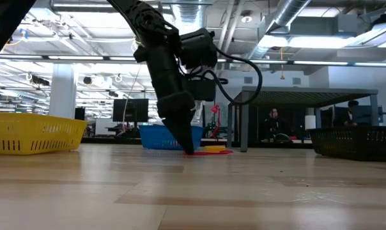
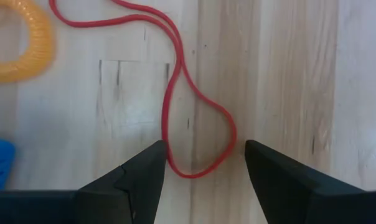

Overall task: Pick & Place Office Desk Supplies
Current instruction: Put the red rubber band into the yellow bin

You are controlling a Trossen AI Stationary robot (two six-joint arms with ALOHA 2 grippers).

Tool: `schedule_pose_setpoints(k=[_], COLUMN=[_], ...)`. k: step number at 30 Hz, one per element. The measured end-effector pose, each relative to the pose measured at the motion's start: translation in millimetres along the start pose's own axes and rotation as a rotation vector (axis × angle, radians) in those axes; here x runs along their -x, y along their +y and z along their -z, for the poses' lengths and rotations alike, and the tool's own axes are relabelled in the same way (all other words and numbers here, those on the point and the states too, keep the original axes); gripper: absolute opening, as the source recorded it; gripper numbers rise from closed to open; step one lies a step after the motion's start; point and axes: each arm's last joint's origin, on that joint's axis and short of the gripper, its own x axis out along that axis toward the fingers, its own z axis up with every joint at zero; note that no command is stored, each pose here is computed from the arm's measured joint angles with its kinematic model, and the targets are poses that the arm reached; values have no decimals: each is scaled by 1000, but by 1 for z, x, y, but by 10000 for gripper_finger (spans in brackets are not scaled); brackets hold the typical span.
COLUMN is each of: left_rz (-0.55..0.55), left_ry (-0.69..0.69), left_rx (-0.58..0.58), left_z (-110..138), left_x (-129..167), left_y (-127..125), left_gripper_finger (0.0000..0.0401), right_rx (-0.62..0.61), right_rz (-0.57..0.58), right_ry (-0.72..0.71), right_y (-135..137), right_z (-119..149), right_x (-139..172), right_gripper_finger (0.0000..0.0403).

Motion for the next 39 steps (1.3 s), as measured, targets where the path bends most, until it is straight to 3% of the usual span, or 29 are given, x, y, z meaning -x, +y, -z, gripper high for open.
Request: schedule_pose_setpoints(k=[5,8,18,28,39], left_rz=[9,8,24,25,26], left_ry=[8,17,48,61,10], left_rx=[1,13,41,39,35], left_z=[1,2,5,6,4], left_x=[-1,-1,-1,3,57], left_y=[0,0,0,-1,-2], left_gripper_finger=[209,184,11,0,0], right_rx=[-3,-2,-1,-1,0], right_rz=[-5,-8,-10,-9,-10], right_ry=[2,4,5,6,7], right_y=[1,2,2,2,2], right_z=[1,1,2,2,2], right_x=[0,1,1,1,1], right_gripper_finger=[131,131,131,131,131])
